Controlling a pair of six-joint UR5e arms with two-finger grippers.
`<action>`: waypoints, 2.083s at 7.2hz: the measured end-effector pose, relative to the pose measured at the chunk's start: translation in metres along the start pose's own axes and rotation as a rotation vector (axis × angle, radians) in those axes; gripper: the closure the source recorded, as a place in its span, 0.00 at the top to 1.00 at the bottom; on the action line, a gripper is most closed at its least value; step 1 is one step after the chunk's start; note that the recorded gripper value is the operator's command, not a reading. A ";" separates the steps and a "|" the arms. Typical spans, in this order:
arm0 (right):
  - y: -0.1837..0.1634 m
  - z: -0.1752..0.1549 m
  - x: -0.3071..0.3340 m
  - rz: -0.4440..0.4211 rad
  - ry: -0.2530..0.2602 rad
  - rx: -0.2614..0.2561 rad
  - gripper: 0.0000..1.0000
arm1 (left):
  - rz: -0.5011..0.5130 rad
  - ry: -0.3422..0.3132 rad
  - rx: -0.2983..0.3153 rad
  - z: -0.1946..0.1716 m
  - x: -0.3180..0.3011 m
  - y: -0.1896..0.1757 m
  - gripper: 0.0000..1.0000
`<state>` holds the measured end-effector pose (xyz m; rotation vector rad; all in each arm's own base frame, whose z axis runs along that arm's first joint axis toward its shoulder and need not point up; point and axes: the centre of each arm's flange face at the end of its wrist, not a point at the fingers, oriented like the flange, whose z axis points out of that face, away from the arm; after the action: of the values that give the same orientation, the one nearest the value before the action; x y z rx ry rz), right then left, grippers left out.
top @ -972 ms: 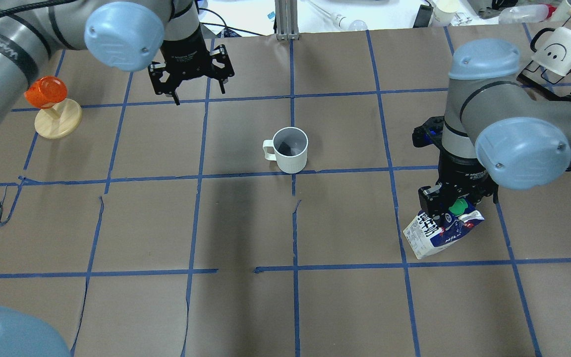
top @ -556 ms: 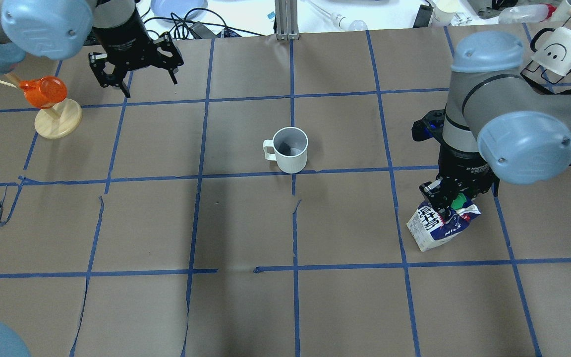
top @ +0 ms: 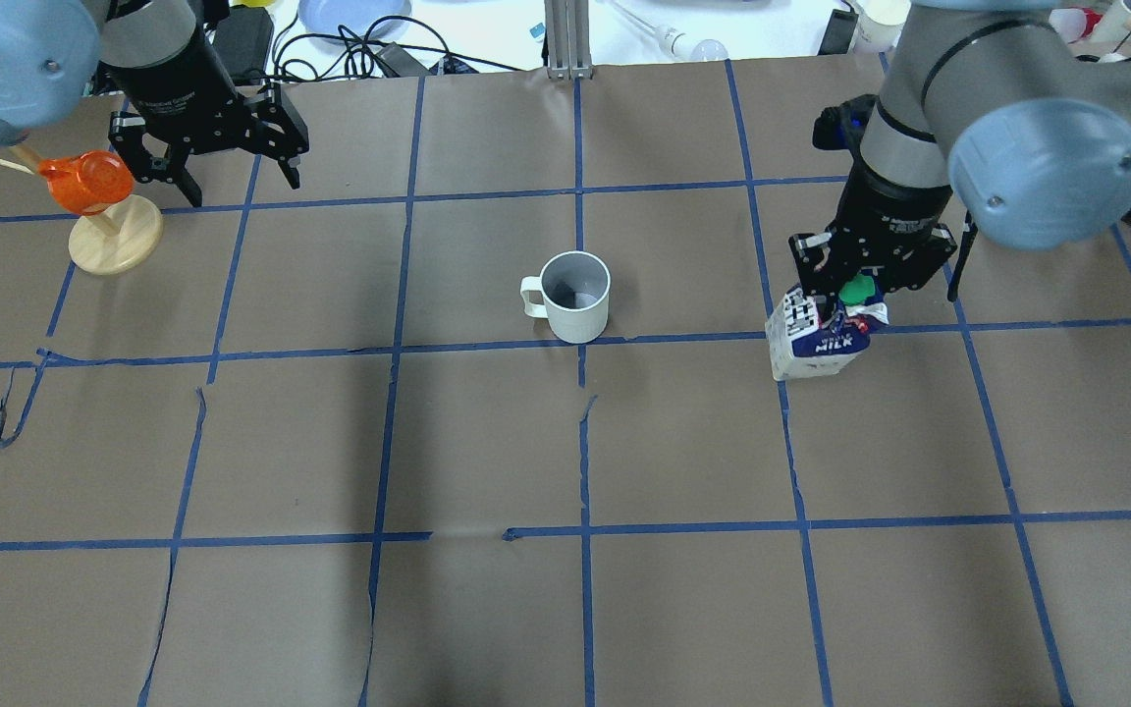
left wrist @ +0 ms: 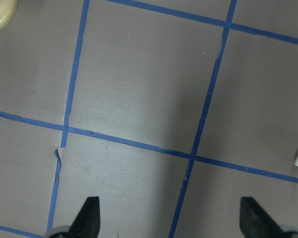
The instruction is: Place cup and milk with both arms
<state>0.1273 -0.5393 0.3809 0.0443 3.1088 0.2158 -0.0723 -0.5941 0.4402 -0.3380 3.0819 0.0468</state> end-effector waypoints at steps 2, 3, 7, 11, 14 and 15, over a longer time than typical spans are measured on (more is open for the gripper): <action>-0.047 0.000 -0.058 0.066 -0.005 0.035 0.43 | -0.011 0.002 0.005 -0.003 -0.012 -0.002 1.00; -0.063 0.012 -0.084 0.092 -0.017 0.037 0.44 | 0.008 0.003 0.006 -0.004 -0.022 -0.003 1.00; -0.078 0.037 -0.113 0.092 -0.092 -0.007 0.44 | 0.072 0.002 -0.002 -0.004 -0.034 -0.002 1.00; -0.071 0.028 -0.111 0.035 -0.088 -0.013 1.00 | 0.076 0.009 -0.041 -0.009 -0.033 0.011 1.00; -0.056 -0.044 -0.092 0.029 -0.069 0.123 1.00 | 0.085 0.013 -0.031 -0.019 -0.027 0.020 1.00; -0.039 -0.075 -0.074 0.028 -0.068 0.155 1.00 | 0.088 0.016 -0.018 -0.026 -0.025 0.025 1.00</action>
<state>0.1984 -0.5903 0.4519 0.0967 3.0518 -0.0256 -0.0544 -0.5654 0.4684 -0.2038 3.1125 0.0752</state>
